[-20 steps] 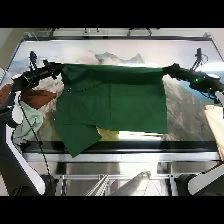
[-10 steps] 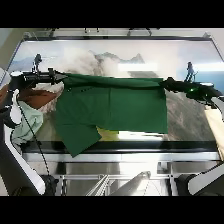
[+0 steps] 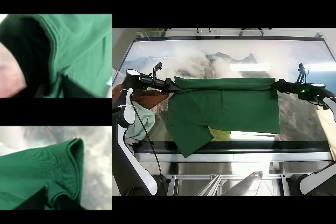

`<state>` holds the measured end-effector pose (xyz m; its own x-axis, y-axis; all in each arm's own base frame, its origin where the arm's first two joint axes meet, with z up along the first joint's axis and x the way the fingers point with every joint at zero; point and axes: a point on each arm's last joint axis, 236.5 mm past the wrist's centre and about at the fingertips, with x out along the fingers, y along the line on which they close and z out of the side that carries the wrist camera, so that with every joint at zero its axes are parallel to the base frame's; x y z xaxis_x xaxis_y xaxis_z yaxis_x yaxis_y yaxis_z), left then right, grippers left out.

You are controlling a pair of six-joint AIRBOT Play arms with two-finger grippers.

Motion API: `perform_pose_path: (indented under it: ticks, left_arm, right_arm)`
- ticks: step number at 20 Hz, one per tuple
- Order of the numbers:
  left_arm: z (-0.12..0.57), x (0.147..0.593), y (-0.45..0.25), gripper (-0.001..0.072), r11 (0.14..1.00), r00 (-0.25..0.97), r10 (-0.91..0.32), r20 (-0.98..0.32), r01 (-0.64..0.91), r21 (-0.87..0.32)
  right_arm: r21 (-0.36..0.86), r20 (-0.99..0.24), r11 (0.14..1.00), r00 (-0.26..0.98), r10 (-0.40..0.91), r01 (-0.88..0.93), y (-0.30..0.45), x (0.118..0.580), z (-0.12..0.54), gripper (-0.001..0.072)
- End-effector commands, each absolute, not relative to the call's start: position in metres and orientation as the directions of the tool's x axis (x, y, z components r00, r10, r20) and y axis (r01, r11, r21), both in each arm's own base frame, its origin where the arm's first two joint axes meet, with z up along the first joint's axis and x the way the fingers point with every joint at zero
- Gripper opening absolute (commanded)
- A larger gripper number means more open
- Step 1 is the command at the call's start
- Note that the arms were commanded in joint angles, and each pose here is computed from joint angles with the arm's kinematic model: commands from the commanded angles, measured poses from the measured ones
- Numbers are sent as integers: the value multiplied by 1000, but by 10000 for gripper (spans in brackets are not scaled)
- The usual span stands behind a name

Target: Fold the shirts.

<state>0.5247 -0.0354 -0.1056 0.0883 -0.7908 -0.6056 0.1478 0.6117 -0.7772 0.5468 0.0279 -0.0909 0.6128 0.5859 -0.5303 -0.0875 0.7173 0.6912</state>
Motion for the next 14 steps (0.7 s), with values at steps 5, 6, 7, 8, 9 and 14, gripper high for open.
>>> perform_pose_path:
  ticks: [5,6,7,8,9,14]
  left_arm:
    - [-35,519,9,295,708,163,-706,-690,152,-689]
    - [-17,517,18,294,716,187,-698,-691,140,-684]
    - [0,510,25,294,719,201,-694,-692,126,-684]
    - [14,499,30,294,718,201,-694,-691,122,-686]
    - [22,487,33,294,713,190,-698,-690,105,-693]
    - [20,408,14,293,648,46,-759,-650,-46,-760]
  right_arm:
    - [609,-669,789,485,563,-76,-18,492,-58,395]
    - [589,-710,807,446,545,-48,-30,476,-56,395]
    - [570,-752,821,390,531,-19,-39,457,-57,395]
    - [569,-777,822,331,535,7,-43,438,-59,394]
    - [589,-779,808,278,562,18,-38,420,-61,393]
    - [672,-740,729,70,669,130,7,341,-104,391]
